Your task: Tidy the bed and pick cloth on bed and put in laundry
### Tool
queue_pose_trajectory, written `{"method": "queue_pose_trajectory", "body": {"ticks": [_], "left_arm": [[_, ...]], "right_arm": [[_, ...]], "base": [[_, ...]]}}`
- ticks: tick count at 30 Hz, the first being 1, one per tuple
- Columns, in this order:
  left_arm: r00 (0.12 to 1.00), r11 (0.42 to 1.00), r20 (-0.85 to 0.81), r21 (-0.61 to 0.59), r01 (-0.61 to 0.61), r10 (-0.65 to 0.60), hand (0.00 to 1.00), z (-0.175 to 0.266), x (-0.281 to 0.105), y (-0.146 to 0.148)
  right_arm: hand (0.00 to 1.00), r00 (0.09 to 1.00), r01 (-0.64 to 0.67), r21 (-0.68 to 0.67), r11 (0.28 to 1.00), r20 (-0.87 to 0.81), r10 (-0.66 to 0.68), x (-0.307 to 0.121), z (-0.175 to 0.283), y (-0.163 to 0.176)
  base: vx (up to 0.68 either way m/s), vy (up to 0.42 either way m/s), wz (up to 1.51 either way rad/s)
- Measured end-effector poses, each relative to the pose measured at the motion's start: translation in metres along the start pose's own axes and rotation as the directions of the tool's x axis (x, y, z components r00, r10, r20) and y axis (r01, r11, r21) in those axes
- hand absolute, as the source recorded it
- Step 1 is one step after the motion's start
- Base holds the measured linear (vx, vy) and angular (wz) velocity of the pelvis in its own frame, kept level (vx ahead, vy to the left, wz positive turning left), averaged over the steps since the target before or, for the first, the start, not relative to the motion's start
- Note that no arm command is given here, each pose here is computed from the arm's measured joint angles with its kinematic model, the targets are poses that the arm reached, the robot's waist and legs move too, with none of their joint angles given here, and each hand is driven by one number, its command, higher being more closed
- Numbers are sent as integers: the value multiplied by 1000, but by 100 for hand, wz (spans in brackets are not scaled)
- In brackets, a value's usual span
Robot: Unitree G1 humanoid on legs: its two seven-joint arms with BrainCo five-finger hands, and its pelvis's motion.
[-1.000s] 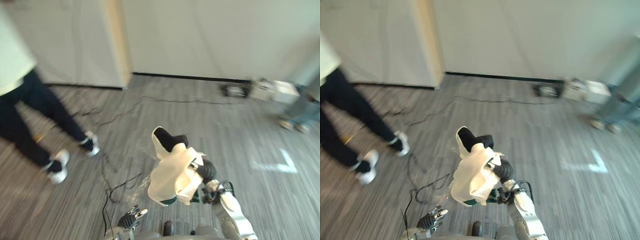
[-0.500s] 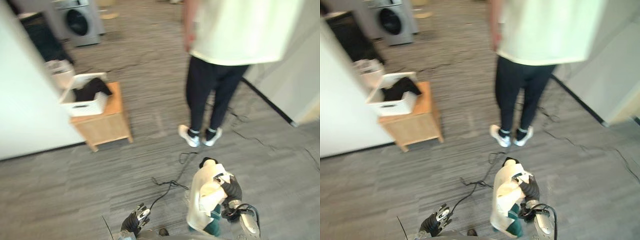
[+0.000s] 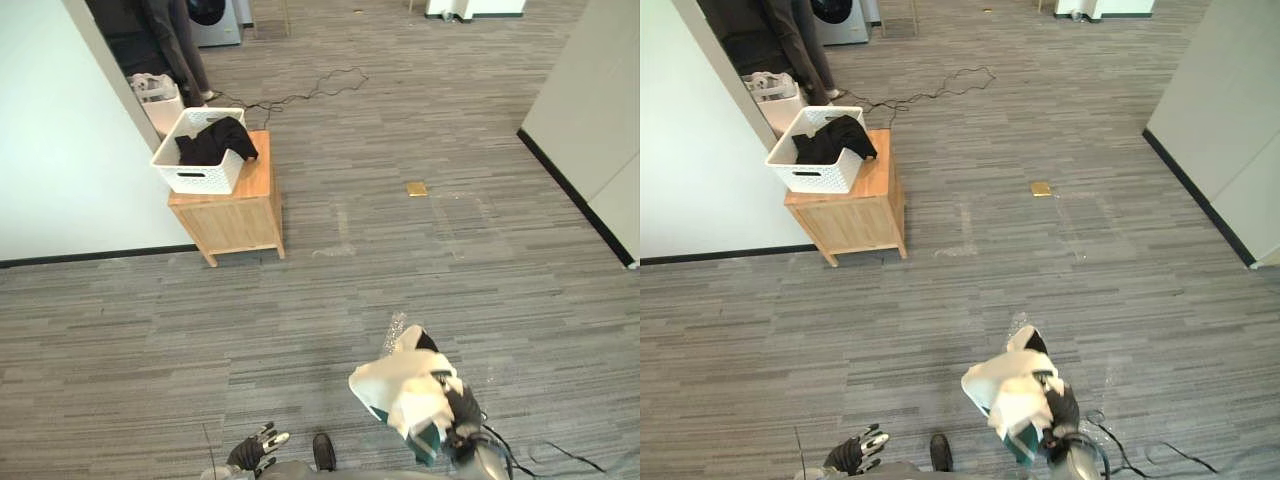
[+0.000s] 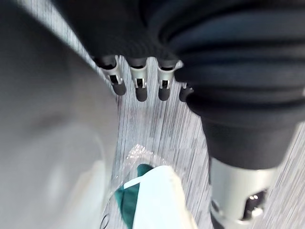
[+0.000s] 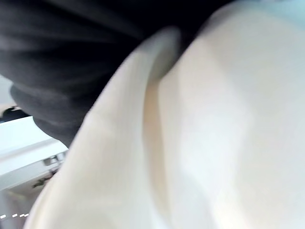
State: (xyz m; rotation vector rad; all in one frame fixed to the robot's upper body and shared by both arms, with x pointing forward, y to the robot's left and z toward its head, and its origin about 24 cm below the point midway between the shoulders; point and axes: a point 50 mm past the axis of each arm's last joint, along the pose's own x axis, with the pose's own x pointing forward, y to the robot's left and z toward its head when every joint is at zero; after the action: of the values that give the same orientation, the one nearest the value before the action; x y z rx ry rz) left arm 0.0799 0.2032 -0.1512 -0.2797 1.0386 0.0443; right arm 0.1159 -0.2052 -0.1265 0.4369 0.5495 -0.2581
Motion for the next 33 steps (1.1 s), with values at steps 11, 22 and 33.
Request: {"method": "queue_pose_trajectory", "body": {"ticks": [11, 22, 33], "left_arm": [[968, 963, -3, -99, -250, 251, 0, -29, -8, 8], [971, 971, 11, 14, -238, 238, 0, -27, -15, 22], [986, 987, 35, -28, -161, 161, 0, -17, -5, -5]], "right_arm": [[100, 996, -33, -63, 997, -80, 28, -15, -8, -26], [100, 881, -212, -114, 971, 408, 240, -2, 90, 25], [100, 724, -400, -144, 905, 556, 409, -30, 128, 71]], "base": [[-36, -29, -46], [245, 53, -2], [487, -272, 39]]}}
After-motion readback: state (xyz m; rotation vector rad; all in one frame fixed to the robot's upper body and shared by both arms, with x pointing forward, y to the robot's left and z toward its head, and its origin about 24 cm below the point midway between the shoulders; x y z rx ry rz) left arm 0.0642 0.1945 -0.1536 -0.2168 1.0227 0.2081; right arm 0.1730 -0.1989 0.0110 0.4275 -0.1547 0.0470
